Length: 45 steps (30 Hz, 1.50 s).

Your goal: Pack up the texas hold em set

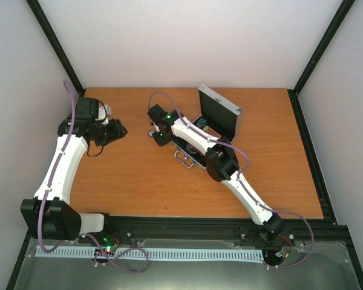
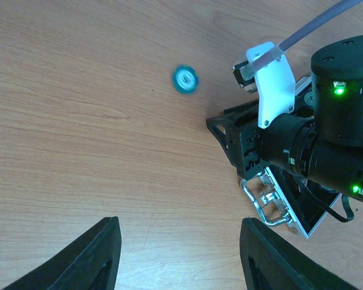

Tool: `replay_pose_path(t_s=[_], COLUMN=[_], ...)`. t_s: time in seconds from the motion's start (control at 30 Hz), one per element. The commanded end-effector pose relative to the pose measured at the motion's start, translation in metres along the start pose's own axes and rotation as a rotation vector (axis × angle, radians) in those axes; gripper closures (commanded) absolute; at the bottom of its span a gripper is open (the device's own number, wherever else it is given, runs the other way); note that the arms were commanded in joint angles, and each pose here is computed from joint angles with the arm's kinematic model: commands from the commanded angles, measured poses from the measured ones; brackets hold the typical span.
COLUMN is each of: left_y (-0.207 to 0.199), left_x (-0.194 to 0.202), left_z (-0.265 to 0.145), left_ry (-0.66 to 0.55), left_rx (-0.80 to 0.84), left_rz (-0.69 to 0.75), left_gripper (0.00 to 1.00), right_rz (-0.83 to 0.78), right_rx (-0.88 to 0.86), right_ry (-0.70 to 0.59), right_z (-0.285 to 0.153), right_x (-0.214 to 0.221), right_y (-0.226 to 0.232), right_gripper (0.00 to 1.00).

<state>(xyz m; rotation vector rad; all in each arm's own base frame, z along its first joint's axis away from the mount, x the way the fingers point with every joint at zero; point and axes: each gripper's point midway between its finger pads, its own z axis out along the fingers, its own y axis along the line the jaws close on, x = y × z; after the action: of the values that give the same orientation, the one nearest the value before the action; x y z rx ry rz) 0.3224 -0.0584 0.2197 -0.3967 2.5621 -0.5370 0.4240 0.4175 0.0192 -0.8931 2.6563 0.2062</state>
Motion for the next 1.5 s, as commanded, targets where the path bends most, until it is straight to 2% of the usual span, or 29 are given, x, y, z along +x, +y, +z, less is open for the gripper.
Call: replay_pose_path(t_s=[0.0, 0.13, 0.3, 0.33, 0.37, 0.4, 0.43, 0.57, 0.63, 0.7, 0.77, 0.87, 1.0, 1.13, 1.33, 1.47], left_y=[-0.010, -0.011, -0.005, -0.002, 0.001, 0.003, 0.005, 0.019, 0.016, 0.015, 0.013, 0.012, 0.011, 0.010, 0.016, 0.020], left_x=[-0.002, -0.002, -0.003, -0.002, -0.001, 0.000, 0.000, -0.017, -0.032, -0.043, -0.052, -0.060, -0.052, -0.053, -0.064, -0.069], left_z=[-0.008, -0.009, -0.008, -0.005, 0.001, 0.007, 0.012, 0.028, 0.032, 0.043, 0.053, 0.073, 0.117, 0.153, 0.187, 0.203], left_ry=[-0.027, -0.033, -0.041, -0.037, -0.025, -0.005, 0.010, 0.017, 0.007, 0.018, 0.020, 0.050, 0.169, 0.230, 0.269, 0.281], left_rx=[0.037, 0.037, 0.013, 0.001, -0.009, -0.018, -0.027, -0.118, -0.132, -0.134, -0.136, -0.154, -0.204, -0.214, -0.264, -0.284], left_rz=[0.019, 0.029, 0.025, 0.023, 0.024, 0.033, 0.040, 0.054, 0.078, 0.099, 0.112, 0.135, 0.207, 0.231, 0.256, 0.258], left_gripper=[0.44, 0.44, 0.42, 0.41, 0.36, 0.26, 0.22, 0.19, 0.12, 0.08, 0.05, 0.05, 0.09, 0.13, 0.16, 0.15], right_rz=[-0.034, -0.037, -0.034, -0.030, -0.027, -0.024, -0.023, 0.001, 0.007, 0.004, 0.005, 0.014, 0.024, 0.041, 0.066, 0.073], right_rx=[-0.002, 0.005, 0.041, 0.050, 0.059, 0.063, 0.062, 0.084, 0.094, 0.120, 0.151, 0.209, 0.260, 0.260, 0.295, 0.300], right_ry=[0.189, 0.187, 0.122, 0.097, 0.074, 0.047, 0.014, -0.120, -0.186, -0.241, -0.281, -0.298, -0.323, -0.366, -0.394, -0.362], right_z=[0.018, 0.005, -0.025, -0.033, -0.042, -0.053, -0.066, -0.122, -0.157, -0.190, -0.222, -0.252, -0.286, -0.321, -0.350, -0.343], right_x=[0.054, 0.057, 0.040, 0.033, 0.027, 0.020, 0.012, -0.017, -0.027, -0.033, -0.033, -0.025, -0.010, 0.003, 0.020, 0.029], right_y=[0.018, 0.024, 0.020, 0.019, 0.017, 0.017, 0.017, 0.011, 0.008, 0.000, -0.009, -0.023, -0.037, -0.042, -0.058, -0.066], right_gripper=[0.69, 0.72, 0.68, 0.64, 0.55, 0.50, 0.45, 0.19, 0.09, 0.01, 0.00, 0.00, 0.00, 0.00, 0.00, 0.00])
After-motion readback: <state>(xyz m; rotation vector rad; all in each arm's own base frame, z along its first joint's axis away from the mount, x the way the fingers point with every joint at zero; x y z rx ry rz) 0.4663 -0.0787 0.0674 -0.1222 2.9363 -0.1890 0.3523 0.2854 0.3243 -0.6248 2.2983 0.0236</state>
